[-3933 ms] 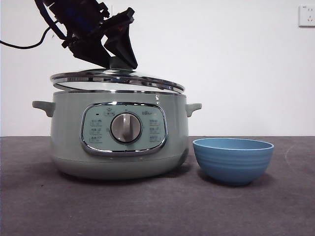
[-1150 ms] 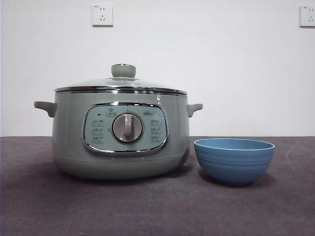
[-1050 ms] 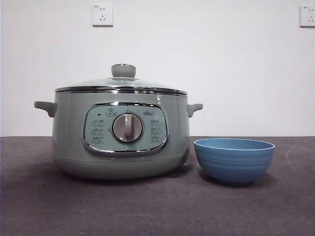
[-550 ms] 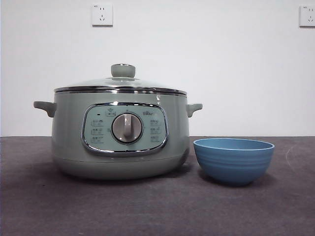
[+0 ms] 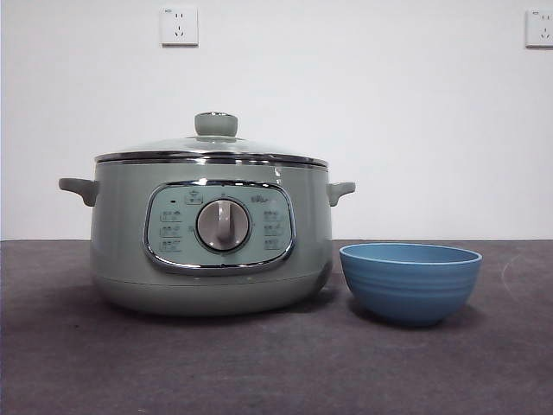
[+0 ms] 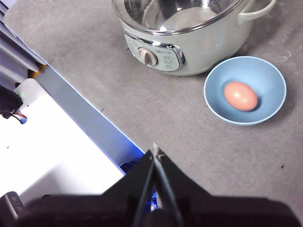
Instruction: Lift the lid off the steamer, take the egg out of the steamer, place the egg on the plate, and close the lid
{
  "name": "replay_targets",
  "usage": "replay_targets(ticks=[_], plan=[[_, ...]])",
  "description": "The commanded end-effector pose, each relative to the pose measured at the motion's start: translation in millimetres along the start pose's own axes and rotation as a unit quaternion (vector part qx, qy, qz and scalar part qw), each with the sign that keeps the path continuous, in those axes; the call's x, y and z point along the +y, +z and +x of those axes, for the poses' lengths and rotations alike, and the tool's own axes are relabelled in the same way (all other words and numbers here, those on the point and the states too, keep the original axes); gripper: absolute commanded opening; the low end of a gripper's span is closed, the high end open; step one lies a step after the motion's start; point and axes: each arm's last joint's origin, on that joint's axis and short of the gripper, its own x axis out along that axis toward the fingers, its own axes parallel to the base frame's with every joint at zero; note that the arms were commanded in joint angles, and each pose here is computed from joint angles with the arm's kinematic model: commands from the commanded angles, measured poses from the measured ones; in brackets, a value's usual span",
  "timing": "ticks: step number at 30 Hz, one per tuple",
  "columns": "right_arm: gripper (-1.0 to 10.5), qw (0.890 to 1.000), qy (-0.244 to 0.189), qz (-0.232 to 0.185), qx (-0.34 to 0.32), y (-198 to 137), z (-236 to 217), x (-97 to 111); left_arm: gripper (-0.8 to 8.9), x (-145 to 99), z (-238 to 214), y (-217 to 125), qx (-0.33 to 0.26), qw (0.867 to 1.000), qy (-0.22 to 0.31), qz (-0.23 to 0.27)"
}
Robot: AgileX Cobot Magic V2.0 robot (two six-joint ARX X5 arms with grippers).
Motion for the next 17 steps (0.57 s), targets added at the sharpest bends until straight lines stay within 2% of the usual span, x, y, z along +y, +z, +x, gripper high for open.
replay_targets(ticks=[1, 6, 9, 14, 17], plan=[[0.0, 1.000, 0.000, 0.001, -0.001, 0, 0, 0, -0.03, 3, 0, 9, -0.049, 0.996, 0.062, 0.046], [0.0, 1.000, 0.000, 0.001, -0.001, 0, 0, 0, -0.03, 18, -13, 22, -0.140, 0.971, 0.171, 0.090], [0.0, 1.000, 0.000, 0.001, -0.001, 0, 0, 0, -0.03, 29, -25, 15, -0.197, 0.949, 0.231, 0.092], [0.0, 1.000, 0.000, 0.001, -0.001, 0, 0, 0, -0.03, 39, -30, -22, -0.271, 0.908, 0.308, 0.087], [0.0, 1.000, 0.000, 0.001, -0.001, 0, 0, 0, -0.03, 46, -18, -53, -0.292, 0.891, 0.338, 0.084]])
